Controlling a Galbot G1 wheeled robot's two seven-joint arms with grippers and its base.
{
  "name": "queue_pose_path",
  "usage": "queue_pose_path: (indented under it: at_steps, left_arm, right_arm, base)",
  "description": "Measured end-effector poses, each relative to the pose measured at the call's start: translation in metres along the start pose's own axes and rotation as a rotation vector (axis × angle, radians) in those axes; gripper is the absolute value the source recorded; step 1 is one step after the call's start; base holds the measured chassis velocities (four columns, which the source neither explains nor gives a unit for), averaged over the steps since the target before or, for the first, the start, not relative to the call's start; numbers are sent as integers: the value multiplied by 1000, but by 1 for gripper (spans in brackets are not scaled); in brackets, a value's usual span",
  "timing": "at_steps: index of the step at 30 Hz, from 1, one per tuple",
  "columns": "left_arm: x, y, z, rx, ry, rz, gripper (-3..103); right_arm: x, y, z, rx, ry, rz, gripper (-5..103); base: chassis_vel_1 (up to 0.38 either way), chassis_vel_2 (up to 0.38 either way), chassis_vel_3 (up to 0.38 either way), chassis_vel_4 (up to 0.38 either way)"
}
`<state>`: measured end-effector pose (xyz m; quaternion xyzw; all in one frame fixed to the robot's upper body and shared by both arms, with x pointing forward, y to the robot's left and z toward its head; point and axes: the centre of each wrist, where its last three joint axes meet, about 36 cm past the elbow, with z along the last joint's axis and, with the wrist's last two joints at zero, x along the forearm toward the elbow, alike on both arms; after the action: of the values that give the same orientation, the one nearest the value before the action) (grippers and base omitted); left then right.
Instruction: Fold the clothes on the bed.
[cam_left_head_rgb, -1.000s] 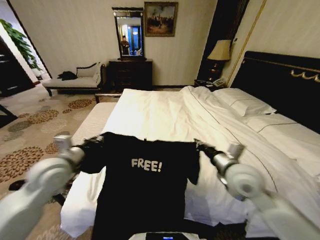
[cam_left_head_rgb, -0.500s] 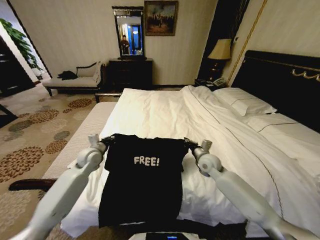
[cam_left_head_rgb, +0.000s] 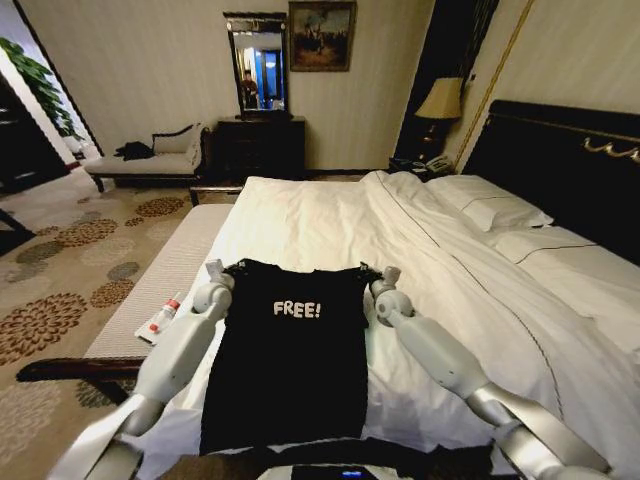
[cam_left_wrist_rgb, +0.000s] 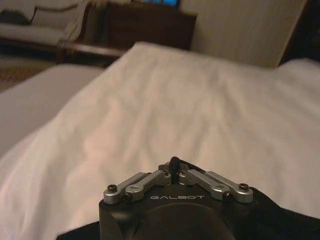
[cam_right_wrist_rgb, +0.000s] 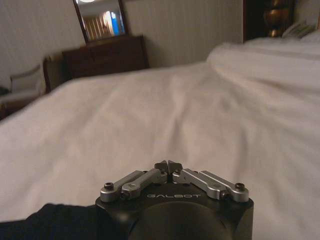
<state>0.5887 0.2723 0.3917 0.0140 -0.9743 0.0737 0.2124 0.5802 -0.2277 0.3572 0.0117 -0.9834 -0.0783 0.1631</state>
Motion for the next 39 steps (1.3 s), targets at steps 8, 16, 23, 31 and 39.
queue_pose_path:
  at_steps: [8, 16, 23, 31, 39]
  left_arm:
    - [-14, 4, 32, -34, 76, -54, 2]
    - [-15, 8, 38, -45, 90, -69, 2]
    - [-13, 8, 36, -28, 85, -91, 5]
    - [20, 30, 26, 33, 84, -142, 32]
    - [120, 94, 34, 228, 27, -177, 64]
  right_arm:
    - [-9, 20, 40, 44, 57, 39, 0]
    - [-12, 20, 48, 69, 85, 84, 0]
    - [-15, 21, 38, 28, 16, 66, 0]
    - [11, 0, 5, -149, -163, 18, 21]
    - [97, -43, 15, -454, 0, 181, 54]
  base:
    - [0, 0, 0, 0]
    - [0, 0, 0, 0]
    - [0, 0, 0, 0]
    - [0, 0, 0, 0]
    - [0, 0, 0, 0]
